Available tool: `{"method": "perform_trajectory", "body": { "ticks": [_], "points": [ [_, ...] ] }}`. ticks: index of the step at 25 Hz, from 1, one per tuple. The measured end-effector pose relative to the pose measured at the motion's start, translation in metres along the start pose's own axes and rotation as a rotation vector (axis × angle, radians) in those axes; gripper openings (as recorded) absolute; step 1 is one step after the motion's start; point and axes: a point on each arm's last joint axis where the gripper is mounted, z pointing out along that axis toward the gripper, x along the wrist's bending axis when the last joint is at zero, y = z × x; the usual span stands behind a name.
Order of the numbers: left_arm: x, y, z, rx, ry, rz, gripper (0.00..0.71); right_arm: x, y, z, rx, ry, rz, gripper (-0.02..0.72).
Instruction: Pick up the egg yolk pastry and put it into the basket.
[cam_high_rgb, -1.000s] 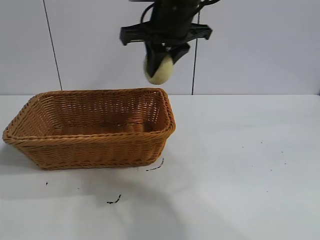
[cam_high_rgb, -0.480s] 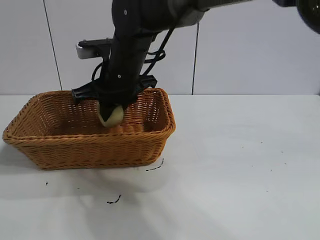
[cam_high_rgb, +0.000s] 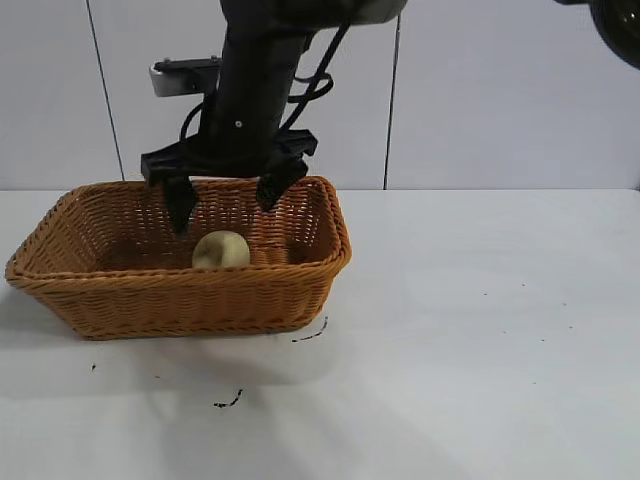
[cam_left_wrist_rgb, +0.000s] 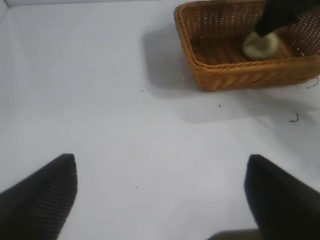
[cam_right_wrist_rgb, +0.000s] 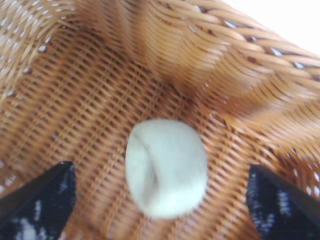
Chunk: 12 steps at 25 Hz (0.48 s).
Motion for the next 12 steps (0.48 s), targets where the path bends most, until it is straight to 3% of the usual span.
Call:
{"method": "perform_trajectory", "body": {
  "ticks": [5,12],
  "points": [
    [0.000,0.000,0.000,0.000,0.000,0.000,0.693,-0.038,0.016,-0.037,-0.054,-0.036,0.064,0.694],
    [0.000,0.000,0.000,0.000,0.000,0.000,0.693,-0.151,-0.004,-0.052,0.009,-0.142,0.257,0.695]
  ]
}}
